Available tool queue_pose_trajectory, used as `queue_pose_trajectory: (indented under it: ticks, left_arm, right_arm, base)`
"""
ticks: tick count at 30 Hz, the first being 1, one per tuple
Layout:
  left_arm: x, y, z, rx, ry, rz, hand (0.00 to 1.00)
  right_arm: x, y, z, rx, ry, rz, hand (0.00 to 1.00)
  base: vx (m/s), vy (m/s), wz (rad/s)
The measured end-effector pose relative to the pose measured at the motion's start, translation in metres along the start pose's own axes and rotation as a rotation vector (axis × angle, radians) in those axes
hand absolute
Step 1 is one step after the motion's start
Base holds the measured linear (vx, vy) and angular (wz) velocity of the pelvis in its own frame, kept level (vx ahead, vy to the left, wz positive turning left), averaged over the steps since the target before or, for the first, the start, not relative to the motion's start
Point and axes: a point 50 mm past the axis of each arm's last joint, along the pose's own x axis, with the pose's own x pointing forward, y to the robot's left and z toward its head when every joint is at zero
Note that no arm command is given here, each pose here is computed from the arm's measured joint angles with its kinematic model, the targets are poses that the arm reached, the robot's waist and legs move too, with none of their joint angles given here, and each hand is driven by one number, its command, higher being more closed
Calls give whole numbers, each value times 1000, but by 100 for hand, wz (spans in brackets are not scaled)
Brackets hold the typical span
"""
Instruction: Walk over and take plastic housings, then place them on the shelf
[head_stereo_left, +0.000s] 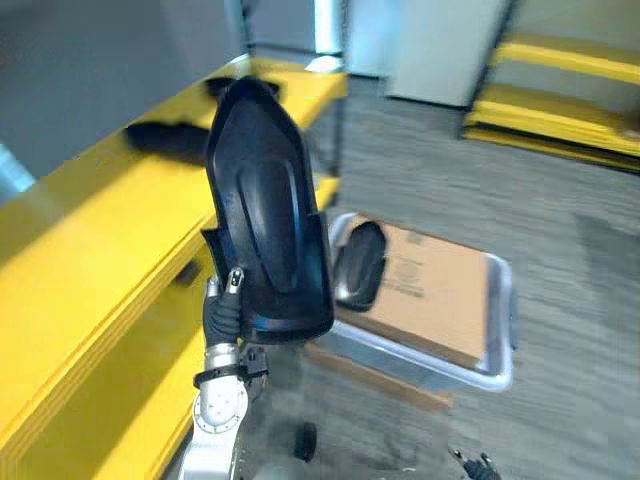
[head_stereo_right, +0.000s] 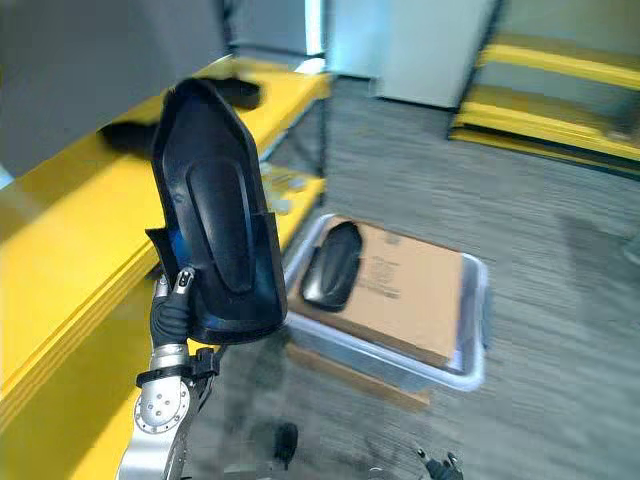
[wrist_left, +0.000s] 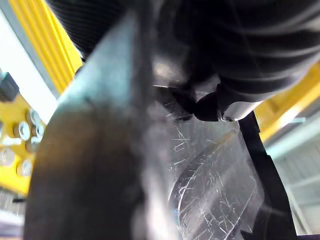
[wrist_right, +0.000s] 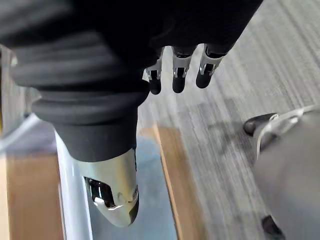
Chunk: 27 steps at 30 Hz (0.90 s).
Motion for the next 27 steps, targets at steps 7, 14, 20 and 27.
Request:
queue_pose_trajectory:
  ticks: [7, 14, 20, 27]
  left_arm:
    - [5, -22, 2, -62, -37, -82, 100]
    - [8, -26, -22, -3, 55, -152, 100]
    - [14, -40, -15, -22, 12, -192, 100]
    - [9, -45, -15, -41, 16, -193, 100]
  right_arm:
    - [2, 10, 5, -41, -15, 39, 0]
    - [0, 33, -2, -117, 19, 132, 0]
    - [-3, 37, -6, -149, 25, 156, 0]
    - [-10, 33, -15, -144, 31, 154, 0]
  base:
    - [116, 113, 126]
    - [220, 162, 38]
    - [171, 17, 67]
    - [99, -142, 62]
